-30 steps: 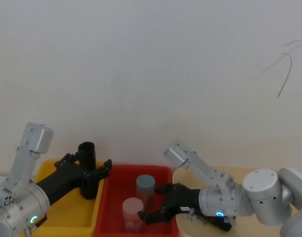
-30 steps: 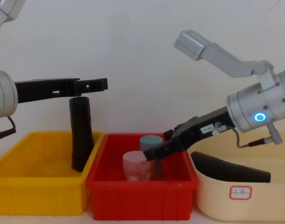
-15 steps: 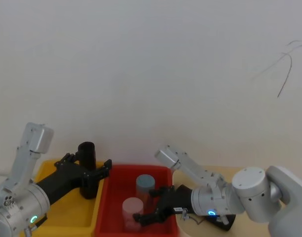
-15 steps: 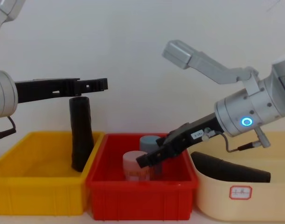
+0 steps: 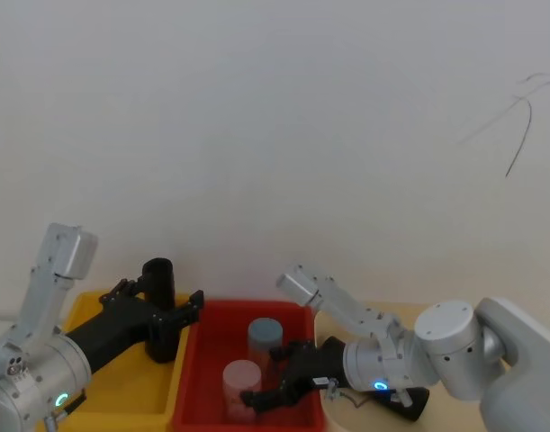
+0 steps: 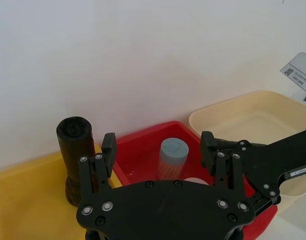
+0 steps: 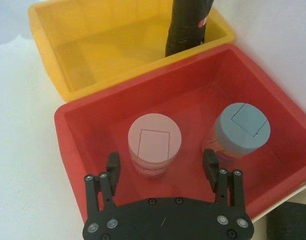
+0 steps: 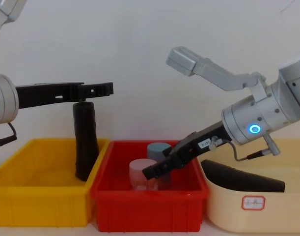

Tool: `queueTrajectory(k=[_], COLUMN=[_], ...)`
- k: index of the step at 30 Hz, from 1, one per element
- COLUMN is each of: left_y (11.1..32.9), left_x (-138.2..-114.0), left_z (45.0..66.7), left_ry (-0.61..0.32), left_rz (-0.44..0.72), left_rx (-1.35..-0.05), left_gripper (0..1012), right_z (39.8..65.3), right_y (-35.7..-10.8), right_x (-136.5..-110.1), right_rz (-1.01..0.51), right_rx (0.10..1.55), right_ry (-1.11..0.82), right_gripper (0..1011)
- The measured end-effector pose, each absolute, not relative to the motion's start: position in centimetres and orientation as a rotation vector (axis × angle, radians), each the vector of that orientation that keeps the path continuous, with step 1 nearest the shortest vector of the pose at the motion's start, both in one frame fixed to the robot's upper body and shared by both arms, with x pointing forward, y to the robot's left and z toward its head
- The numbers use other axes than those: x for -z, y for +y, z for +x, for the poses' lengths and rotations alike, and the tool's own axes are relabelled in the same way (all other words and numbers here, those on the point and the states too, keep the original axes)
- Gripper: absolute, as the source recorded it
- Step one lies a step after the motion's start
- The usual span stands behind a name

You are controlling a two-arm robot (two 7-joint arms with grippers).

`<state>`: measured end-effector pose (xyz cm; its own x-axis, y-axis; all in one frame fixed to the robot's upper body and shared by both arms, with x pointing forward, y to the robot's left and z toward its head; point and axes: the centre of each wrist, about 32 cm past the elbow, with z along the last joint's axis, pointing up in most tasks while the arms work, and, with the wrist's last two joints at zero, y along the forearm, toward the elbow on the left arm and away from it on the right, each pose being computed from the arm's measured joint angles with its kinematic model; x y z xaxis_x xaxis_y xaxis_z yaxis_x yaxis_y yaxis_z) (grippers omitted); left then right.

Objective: Pick up the garbage bag with the one hand and transfer it to the other hand.

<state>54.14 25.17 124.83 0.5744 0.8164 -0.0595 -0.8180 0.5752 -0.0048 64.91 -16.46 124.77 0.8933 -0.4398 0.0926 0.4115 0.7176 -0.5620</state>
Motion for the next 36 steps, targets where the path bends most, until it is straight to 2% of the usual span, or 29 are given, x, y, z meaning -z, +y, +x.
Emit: queueTrajectory(k=[24,36], left_y=[25.2,25.2], left_x=[-124.8,-124.8], left_z=[54.1,54.1], left_ry=[0.053,0.053], left_rz=[-0.033,-0.033], left_rx=[-0.958,-0.957], left_gripper=[1001,1001], right_z=[65.5,66.1], right_y=[-16.1,-15.1], right_x=[-125.5,-125.4], right_rz=[-0.67,-0.698], right_rx=[0.485,0.471], right_ry=[0.044,0.044], right_gripper=[1001,1001])
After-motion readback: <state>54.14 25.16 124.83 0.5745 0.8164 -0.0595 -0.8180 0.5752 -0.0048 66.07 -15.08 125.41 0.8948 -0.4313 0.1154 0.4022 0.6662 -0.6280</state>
